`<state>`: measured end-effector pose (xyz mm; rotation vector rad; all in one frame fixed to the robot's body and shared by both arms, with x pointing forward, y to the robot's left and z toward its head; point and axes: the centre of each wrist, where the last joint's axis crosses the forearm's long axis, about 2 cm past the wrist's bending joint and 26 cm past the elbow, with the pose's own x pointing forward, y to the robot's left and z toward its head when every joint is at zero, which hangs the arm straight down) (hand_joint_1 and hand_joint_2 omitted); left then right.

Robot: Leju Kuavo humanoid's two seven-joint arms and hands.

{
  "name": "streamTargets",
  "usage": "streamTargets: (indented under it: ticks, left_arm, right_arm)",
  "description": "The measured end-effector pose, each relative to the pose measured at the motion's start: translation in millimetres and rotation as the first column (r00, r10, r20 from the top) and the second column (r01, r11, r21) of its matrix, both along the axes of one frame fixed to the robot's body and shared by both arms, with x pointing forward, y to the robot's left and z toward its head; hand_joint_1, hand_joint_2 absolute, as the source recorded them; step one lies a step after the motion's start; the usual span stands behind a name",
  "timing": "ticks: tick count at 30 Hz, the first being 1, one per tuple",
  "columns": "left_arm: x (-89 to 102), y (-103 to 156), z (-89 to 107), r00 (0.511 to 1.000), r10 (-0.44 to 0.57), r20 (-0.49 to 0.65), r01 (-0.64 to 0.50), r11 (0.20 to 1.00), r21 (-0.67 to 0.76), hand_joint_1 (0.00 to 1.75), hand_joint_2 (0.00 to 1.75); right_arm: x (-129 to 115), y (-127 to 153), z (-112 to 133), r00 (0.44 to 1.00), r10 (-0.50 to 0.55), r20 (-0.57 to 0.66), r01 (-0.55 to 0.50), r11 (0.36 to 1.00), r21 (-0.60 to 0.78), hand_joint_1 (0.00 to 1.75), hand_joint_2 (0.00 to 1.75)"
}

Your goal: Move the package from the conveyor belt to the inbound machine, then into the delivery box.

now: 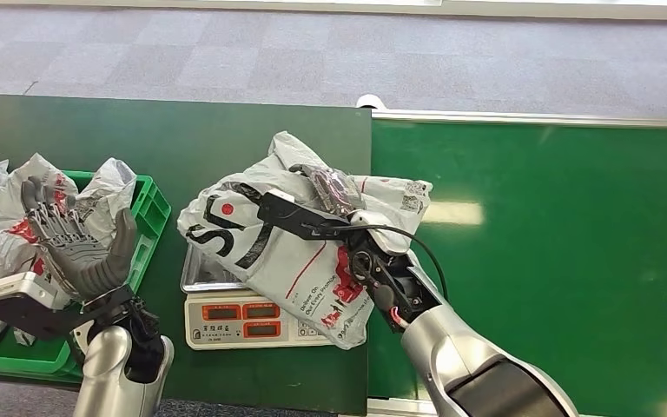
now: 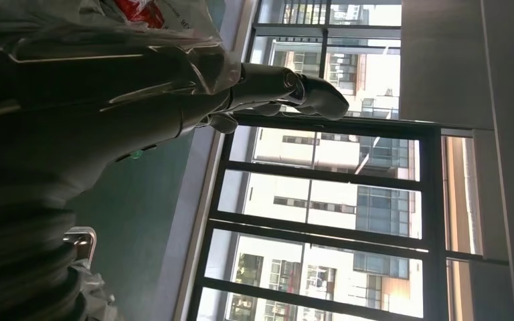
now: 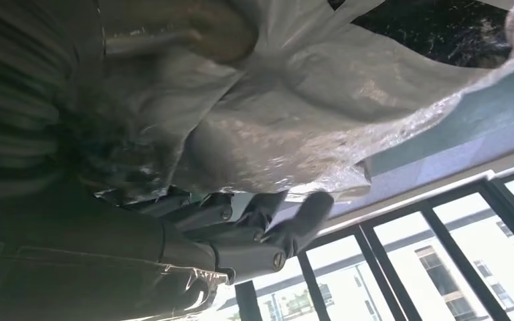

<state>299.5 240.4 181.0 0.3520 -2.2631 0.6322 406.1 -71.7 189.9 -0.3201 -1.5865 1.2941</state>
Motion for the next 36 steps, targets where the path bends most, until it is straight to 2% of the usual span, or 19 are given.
streamTargets:
  ticks: [3,11,16,21,25,28,30,31,34,36]
  left_arm:
    - [-0.4,2,-0.6,1.0,0.016,0.003,-0.016,1.0,0.012,0.0,1.75]
    - [-7.3,5,-1.9,0.998,0.061,0.008,-0.062,0.995,0.082,0.0,1.75]
    - [-16.0,-1,0.0,0.999,0.029,0.014,-0.031,0.988,0.154,0.0,1.75]
    - [-19.5,-13,3.8,0.998,-0.065,-0.023,0.069,0.974,0.215,0.0,1.75]
    - [-19.6,-29,6.8,0.975,-0.179,-0.132,0.214,0.917,0.337,0.0,1.75]
    - [-16.2,-43,9.4,0.961,-0.222,-0.167,0.273,0.867,0.417,0.0,1.75]
    - [-13.4,-52,11.4,0.955,-0.246,-0.165,0.294,0.852,0.433,0.0,1.75]
    - [-11.8,-55,12.3,0.951,-0.26,-0.165,0.307,0.844,0.44,0.0,1.75]
    - [-1.9,-72,15.0,0.928,-0.315,-0.197,0.372,0.794,0.481,0.0,1.75]
    - [8.9,-87,16.3,0.909,-0.338,-0.245,0.418,0.74,0.527,0.0,1.75]
  right_arm:
    - [0,-2,-3,1.0,0.022,0.006,-0.023,0.999,0.046,0.0,1.75]
    - [0,-5,-2,0.995,0.068,0.07,-0.087,0.945,0.315,0.0,1.75]
    - [-8,3,17,0.988,0.076,0.137,-0.145,0.773,0.617,0.0,1.75]
    - [-19,4,41,0.975,0.036,0.221,-0.197,0.607,0.77,0.0,1.75]
    - [-37,-3,61,0.945,-0.122,0.305,-0.219,0.456,0.863,0.0,1.75]
    - [-59,-17,67,0.903,-0.251,0.35,-0.232,0.402,0.886,0.0,1.75]
    - [-71,-26,67,0.873,-0.304,0.38,-0.246,0.399,0.883,0.0,1.75]
    - [-76,-31,66,0.849,-0.335,0.409,-0.255,0.419,0.872,0.0,1.75]
    - [-93,-43,55,0.733,-0.428,0.529,-0.243,0.562,0.791,0.0,1.75]
    - [-105,-49,38,0.704,-0.443,0.555,-0.198,0.628,0.752,0.0,1.75]
